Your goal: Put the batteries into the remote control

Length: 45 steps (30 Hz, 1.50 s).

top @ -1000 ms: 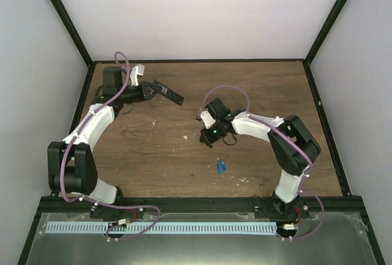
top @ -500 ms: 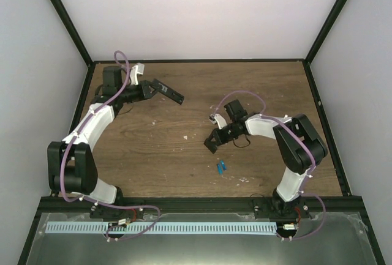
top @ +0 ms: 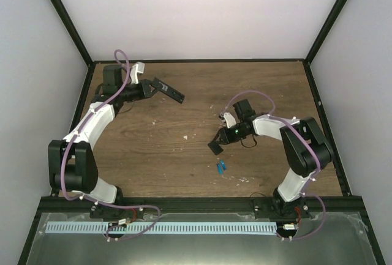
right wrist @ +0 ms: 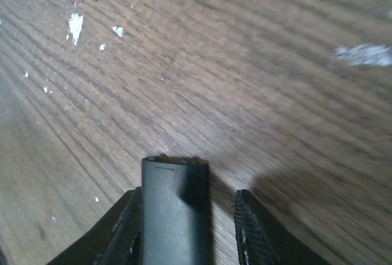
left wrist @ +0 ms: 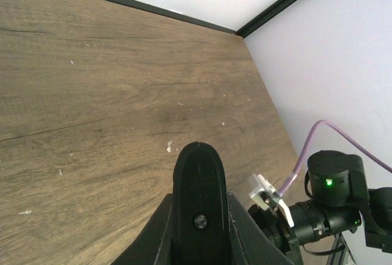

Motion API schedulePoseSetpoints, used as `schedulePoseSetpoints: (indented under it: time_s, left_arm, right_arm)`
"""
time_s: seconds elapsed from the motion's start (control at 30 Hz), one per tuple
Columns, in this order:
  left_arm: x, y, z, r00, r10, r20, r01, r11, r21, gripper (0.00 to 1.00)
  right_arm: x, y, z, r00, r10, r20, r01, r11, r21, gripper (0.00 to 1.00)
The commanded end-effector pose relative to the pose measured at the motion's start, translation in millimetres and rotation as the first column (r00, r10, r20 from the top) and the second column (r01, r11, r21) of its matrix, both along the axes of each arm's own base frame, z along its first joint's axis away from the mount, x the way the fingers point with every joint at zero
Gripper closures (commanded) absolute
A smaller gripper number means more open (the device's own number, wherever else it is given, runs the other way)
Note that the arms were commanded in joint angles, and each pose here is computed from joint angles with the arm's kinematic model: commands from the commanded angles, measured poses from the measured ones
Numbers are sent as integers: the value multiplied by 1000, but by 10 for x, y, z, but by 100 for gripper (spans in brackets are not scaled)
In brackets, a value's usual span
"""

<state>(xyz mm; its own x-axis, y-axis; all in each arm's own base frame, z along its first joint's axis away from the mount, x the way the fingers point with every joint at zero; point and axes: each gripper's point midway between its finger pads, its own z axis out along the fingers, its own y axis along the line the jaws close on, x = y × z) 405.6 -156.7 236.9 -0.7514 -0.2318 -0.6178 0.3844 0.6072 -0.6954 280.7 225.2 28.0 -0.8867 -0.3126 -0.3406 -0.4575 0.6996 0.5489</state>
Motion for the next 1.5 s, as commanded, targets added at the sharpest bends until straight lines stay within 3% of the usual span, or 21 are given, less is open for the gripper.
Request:
schedulePoseSetpoints:
  time_s: [0.0, 0.1, 0.4, 0.77, 0.93, 1.17, 1.47]
  left_arm:
    - [5, -50, 114, 998, -50, 46, 52, 998, -33, 100]
    - [-88, -82, 78, 995, -82, 50, 84, 995, -48, 100]
    - [-452, -42, -194, 998, -66, 3, 66, 996, -54, 100]
    - [-1021, -34, -430, 998, -44, -44, 38, 991, -130, 100]
    - [-1223, -70, -480, 995, -67, -72, 54, 984, -167, 100]
    - [-1267, -56, -294, 996, -51, -76, 38, 985, -165, 100]
    - [-1257, -85, -287, 996, -76, -47, 67, 984, -166, 100]
  right_arm:
    - [187, -201, 170, 993, -62, 101, 74, 991, -114, 62]
    - [243, -265, 345, 984, -83, 155, 105, 985, -136, 57]
    - [179, -471, 660, 973, -134, 189, 173, 962, -212, 59]
    - [-484, -17, 496, 995, -89, 39, 96, 961, -258, 61]
    - [-829, 17, 407, 991, -132, -20, 120, 950, -290, 68]
    - [-1020, 68, 337, 989, -130, -75, 102, 946, -306, 83]
    - [-1055, 121, 272, 993, -92, -74, 61, 937, -344, 81]
